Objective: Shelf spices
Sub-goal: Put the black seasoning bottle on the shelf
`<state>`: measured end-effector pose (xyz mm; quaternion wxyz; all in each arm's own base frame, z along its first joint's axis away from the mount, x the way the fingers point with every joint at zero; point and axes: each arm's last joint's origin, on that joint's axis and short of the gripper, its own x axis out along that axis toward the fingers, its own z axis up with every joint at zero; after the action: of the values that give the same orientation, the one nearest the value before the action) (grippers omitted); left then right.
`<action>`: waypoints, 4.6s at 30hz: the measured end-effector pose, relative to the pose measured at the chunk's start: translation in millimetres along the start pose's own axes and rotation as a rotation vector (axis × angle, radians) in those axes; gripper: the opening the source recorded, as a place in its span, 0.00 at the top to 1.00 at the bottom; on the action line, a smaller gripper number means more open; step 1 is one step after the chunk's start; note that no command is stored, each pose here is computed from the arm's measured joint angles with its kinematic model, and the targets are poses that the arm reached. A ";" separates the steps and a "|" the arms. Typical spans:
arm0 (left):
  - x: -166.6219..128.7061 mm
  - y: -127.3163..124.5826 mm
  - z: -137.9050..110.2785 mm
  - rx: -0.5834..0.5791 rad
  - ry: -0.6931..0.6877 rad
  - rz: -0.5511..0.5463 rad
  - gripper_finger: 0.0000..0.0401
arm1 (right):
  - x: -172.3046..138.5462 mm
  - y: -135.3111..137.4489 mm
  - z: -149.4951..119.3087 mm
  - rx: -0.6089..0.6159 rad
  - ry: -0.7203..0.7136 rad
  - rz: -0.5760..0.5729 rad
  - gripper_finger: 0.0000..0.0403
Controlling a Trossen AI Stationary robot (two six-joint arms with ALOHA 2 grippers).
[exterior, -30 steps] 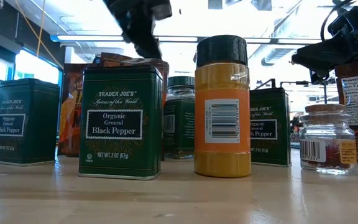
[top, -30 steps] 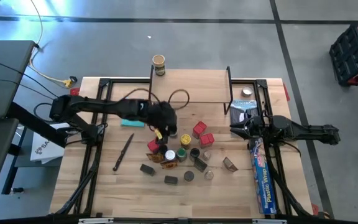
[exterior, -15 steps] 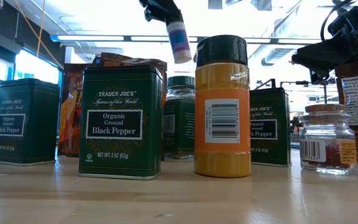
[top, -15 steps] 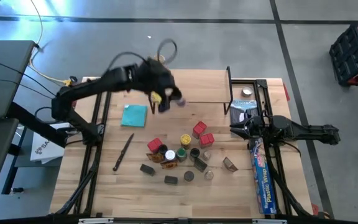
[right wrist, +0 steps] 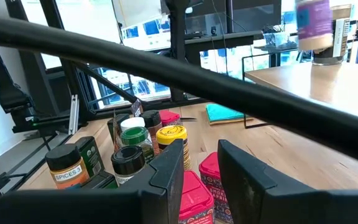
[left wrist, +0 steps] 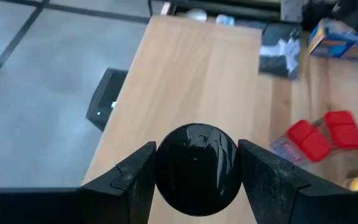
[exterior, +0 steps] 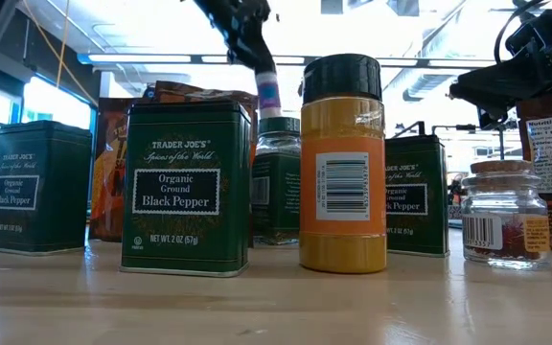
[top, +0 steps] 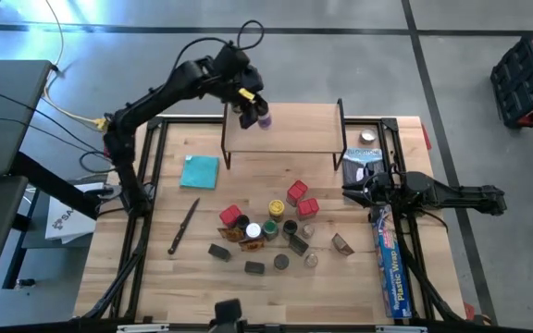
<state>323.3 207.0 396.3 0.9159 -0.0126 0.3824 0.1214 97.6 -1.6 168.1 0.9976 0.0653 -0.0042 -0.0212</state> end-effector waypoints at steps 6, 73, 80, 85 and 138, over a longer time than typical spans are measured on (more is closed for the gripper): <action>26.6 21.6 0.9 0.013 0.052 0.010 0.51 | 0.0 0.0 0.0 0.000 0.000 0.001 0.77; 31.3 77.2 -17.3 -0.005 0.102 0.159 0.34 | 0.0 0.0 -0.1 0.000 0.000 0.000 0.77; 23.8 76.8 -11.5 0.009 0.080 0.172 0.34 | 0.0 0.0 -0.1 0.000 0.001 0.000 0.77; 12.8 75.9 -5.5 0.014 0.064 0.180 0.34 | 0.0 0.0 0.0 0.000 0.000 0.000 0.77; -2.9 -258.8 -176.7 0.008 0.337 -0.247 0.44 | 0.0 0.0 0.0 0.000 0.000 0.000 0.77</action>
<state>258.2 -65.1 255.2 0.8470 -0.0759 0.5262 0.0029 97.6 -1.6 168.1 0.9976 0.0653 -0.0043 -0.0211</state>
